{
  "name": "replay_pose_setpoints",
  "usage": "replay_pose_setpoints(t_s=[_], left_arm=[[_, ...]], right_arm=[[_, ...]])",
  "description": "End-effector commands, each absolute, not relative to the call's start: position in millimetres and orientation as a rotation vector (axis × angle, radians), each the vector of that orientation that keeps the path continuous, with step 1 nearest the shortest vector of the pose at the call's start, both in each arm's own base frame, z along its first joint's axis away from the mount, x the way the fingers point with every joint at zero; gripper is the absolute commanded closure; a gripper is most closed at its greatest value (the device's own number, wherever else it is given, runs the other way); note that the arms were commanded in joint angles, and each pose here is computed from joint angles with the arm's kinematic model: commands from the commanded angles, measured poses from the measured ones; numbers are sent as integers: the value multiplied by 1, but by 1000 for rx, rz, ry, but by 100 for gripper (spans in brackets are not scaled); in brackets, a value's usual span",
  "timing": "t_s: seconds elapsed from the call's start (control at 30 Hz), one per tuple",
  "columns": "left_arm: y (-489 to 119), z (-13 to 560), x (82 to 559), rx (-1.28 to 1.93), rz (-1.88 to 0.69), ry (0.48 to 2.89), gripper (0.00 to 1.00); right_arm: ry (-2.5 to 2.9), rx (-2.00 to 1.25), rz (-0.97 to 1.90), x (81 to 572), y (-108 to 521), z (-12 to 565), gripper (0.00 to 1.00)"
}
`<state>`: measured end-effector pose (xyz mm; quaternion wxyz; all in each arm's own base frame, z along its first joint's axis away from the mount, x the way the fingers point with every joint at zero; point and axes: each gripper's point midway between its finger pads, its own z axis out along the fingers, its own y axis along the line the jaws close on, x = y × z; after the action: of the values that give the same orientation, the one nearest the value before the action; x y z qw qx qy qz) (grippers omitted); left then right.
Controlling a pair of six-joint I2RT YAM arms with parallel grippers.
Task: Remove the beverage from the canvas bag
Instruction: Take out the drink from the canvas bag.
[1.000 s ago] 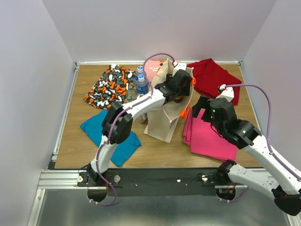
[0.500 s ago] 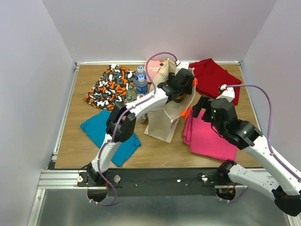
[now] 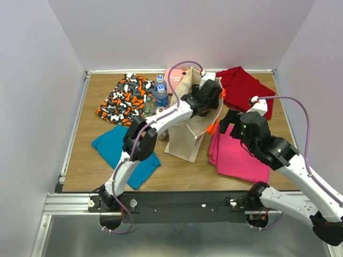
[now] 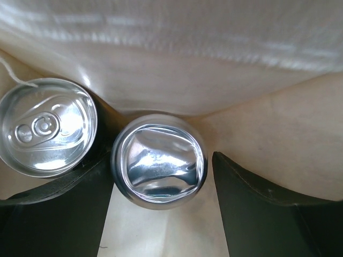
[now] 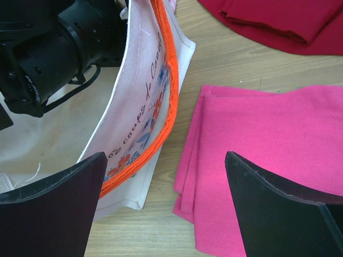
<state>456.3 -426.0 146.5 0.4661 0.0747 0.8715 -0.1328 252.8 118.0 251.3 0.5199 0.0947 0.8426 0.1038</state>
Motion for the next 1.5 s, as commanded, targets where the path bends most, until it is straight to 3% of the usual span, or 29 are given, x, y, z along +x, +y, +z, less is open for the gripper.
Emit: replay_pose_setpoints(t_s=[0.0, 0.2, 0.3, 0.4, 0.5, 0.57, 0.6, 0.93, 1.47], left_arm=[[-424, 141, 461, 182, -263, 2134, 20], [-421, 143, 462, 187, -247, 2129, 33], [-421, 143, 461, 185, -255, 2128, 45], [-420, 144, 460, 190, -255, 2128, 59], [-418, 142, 458, 195, -246, 2133, 78], [-418, 143, 458, 193, -248, 2132, 97], [-417, 143, 457, 192, -247, 2135, 100], [-409, 170, 441, 227, -273, 2105, 100], [-408, 261, 428, 291, -376, 1989, 100]], right_arm=[[1985, 240, 252, 256, 117, 261, 0], [1983, 246, 251, 256, 116, 261, 0], [1986, 243, 251, 256, 116, 260, 0], [1990, 244, 253, 256, 117, 259, 0], [1987, 247, 255, 255, 116, 259, 0], [1987, 247, 255, 255, 116, 259, 0], [1987, 248, 254, 255, 115, 258, 0], [1981, 251, 261, 255, 116, 260, 0], [1974, 256, 281, 252, 115, 261, 0]])
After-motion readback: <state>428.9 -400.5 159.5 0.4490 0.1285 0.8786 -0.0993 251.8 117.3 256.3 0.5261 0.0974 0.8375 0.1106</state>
